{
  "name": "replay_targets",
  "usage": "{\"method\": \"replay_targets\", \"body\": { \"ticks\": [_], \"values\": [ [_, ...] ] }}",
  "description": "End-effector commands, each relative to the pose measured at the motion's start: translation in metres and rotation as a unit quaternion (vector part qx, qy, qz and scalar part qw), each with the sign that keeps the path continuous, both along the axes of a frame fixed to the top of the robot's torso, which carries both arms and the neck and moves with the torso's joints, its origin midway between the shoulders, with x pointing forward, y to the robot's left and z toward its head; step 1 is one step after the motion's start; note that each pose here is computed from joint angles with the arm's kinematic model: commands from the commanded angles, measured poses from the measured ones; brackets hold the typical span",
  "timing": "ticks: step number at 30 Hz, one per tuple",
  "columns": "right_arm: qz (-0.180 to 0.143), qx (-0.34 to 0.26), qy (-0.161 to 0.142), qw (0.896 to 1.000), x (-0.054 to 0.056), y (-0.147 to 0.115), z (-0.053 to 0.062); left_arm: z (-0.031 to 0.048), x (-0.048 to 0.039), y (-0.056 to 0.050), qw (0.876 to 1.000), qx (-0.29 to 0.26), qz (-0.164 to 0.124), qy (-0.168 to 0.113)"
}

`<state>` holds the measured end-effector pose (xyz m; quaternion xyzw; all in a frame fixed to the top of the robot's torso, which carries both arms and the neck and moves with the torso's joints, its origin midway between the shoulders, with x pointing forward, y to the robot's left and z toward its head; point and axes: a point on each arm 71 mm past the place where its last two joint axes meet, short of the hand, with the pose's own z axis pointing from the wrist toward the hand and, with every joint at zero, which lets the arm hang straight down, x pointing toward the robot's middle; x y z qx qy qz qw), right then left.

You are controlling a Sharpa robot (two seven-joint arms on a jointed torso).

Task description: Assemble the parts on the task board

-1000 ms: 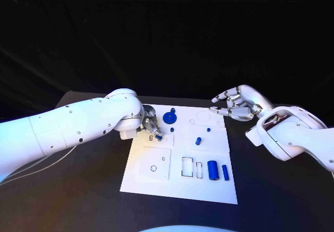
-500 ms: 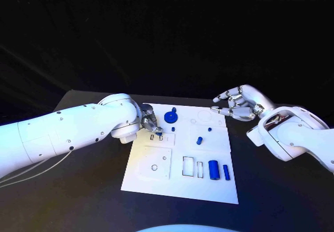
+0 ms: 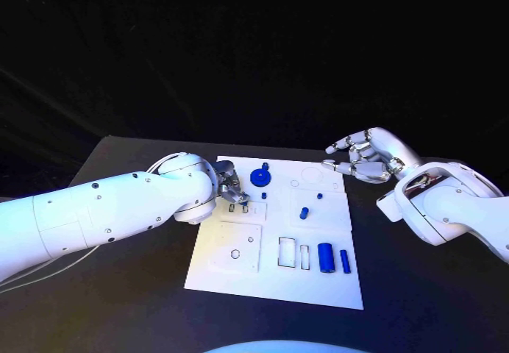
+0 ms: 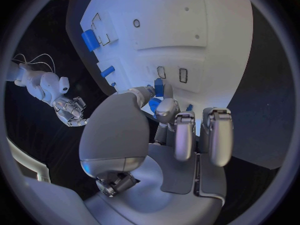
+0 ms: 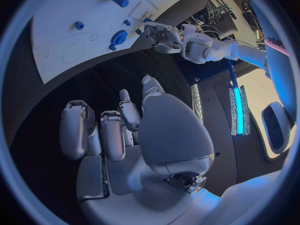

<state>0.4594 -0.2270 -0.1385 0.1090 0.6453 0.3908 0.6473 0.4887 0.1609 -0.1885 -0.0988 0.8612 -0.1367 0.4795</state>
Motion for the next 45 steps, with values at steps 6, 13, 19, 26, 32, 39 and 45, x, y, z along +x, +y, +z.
{"method": "replay_targets", "body": {
  "ticks": [6,13,19,26,32,39,45],
  "values": [
    [0.007,0.001,-0.011,1.0,-0.001,0.002,0.001,-0.0039,-0.002,-0.002,1.0,0.025,-0.005,0.007],
    [0.007,0.001,-0.01,1.0,-0.001,0.002,0.0,-0.0064,-0.0022,-0.002,0.999,0.031,-0.008,0.021],
    [0.008,0.001,-0.009,1.0,-0.001,0.003,0.0,-0.0078,-0.0014,-0.003,0.999,0.034,-0.01,0.028],
    [0.008,0.001,-0.008,1.0,-0.001,0.003,0.0,-0.0092,-0.0014,-0.003,0.999,0.037,-0.014,0.036],
    [0.009,0.001,-0.006,1.0,-0.001,0.003,-0.001,-0.0098,-0.0015,-0.003,0.998,0.038,-0.015,0.041],
    [0.01,0.001,-0.005,1.0,-0.001,0.004,-0.001,-0.0105,-0.0024,-0.003,0.998,0.04,-0.018,0.046],
    [0.012,0.002,-0.005,1.0,-0.002,0.005,-0.001,-0.0113,-0.0024,-0.003,0.998,0.04,-0.019,0.051]
  ]
}}
